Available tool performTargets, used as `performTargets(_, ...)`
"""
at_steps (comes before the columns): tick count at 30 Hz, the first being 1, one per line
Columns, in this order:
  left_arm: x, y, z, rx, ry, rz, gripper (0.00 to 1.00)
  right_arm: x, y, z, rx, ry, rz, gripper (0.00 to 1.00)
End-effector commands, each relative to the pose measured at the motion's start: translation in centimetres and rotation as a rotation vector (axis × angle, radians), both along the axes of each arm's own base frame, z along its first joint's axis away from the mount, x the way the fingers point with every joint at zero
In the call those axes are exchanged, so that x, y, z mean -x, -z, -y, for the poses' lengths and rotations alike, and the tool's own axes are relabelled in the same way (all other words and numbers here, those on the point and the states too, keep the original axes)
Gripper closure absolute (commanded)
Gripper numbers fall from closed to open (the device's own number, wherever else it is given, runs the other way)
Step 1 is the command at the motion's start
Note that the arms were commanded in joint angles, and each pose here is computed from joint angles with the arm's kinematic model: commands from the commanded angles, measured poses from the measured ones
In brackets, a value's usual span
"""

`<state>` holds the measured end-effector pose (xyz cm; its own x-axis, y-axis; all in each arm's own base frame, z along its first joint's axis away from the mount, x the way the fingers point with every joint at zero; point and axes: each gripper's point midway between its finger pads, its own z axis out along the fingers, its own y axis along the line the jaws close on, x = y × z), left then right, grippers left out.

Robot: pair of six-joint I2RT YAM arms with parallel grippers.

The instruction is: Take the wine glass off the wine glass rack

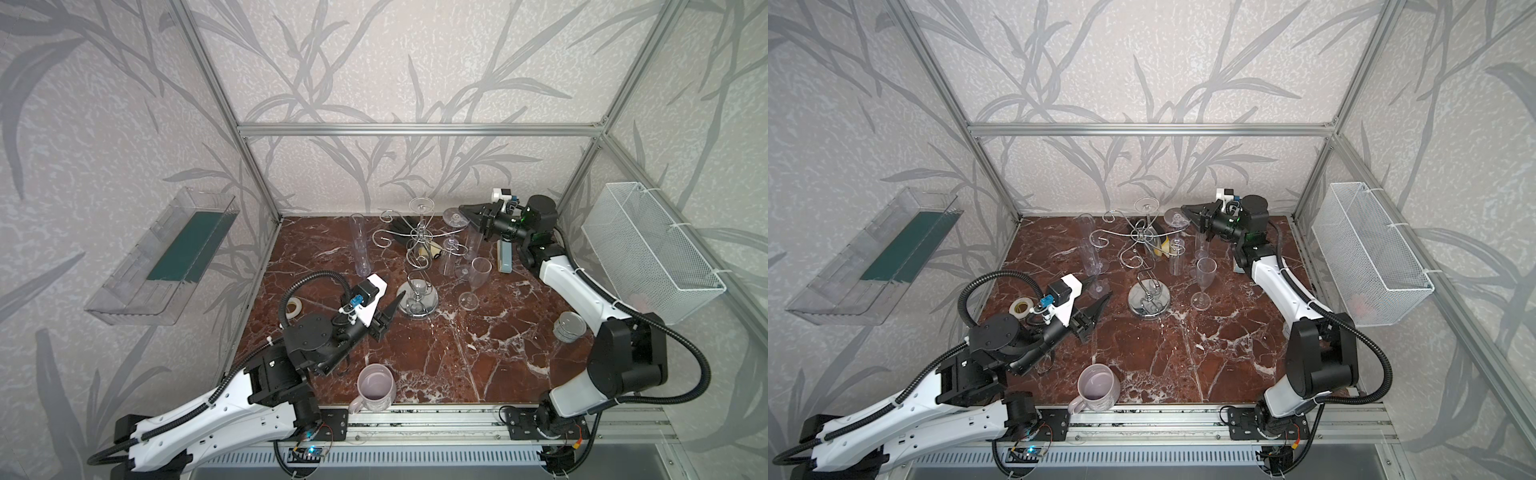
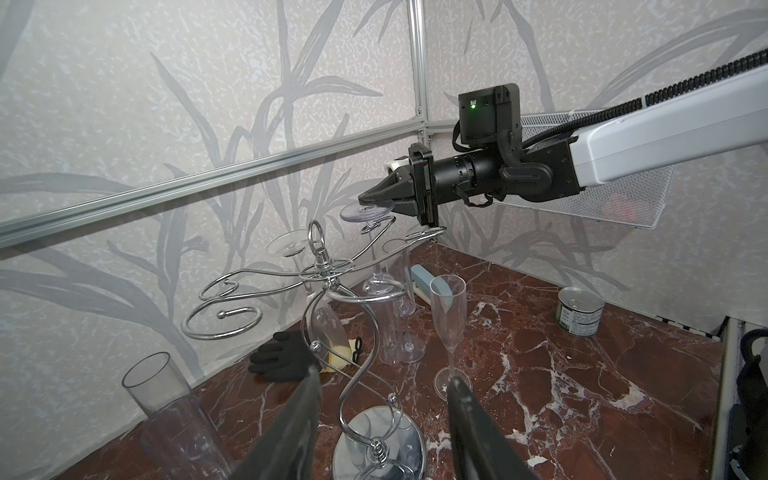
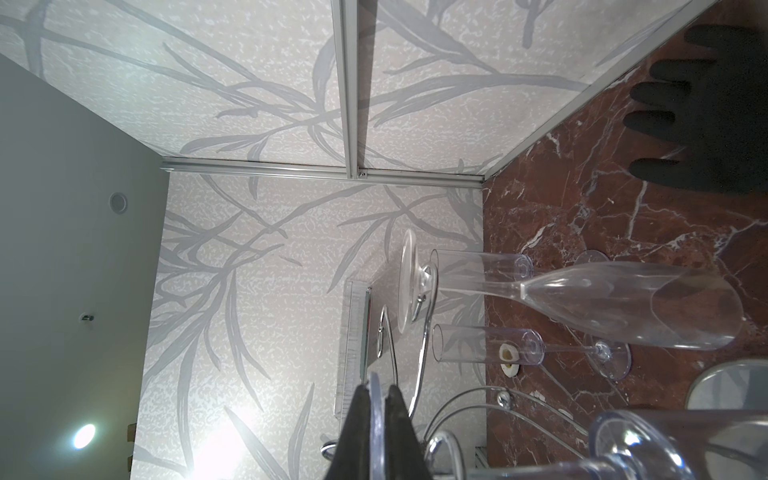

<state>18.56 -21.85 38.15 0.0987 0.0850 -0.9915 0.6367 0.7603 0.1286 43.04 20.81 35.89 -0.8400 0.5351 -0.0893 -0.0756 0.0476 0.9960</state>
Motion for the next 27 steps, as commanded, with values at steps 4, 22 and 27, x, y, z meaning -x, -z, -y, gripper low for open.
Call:
performTargets(4, 0.2, -0.6, -0.6, 0.024, -0.005, -0.004, 0.49, 1.9, -5.2, 0.4, -0.025, 0.005, 0.13, 1.0)
performTargets(22, 0.4, -0.4, -0.9, 0.028, -0.005, -0.015, 0.49, 1.8, -5.0, 2.4, 0.001, 0.095, 0.13, 1.0)
performTargets(27, 0.3, -0.5, -1.0, 0.026, -0.008, -0.012, 0.5, 1.9, -4.9, 2.6, -0.007, 0.094, 0.122, 1.0)
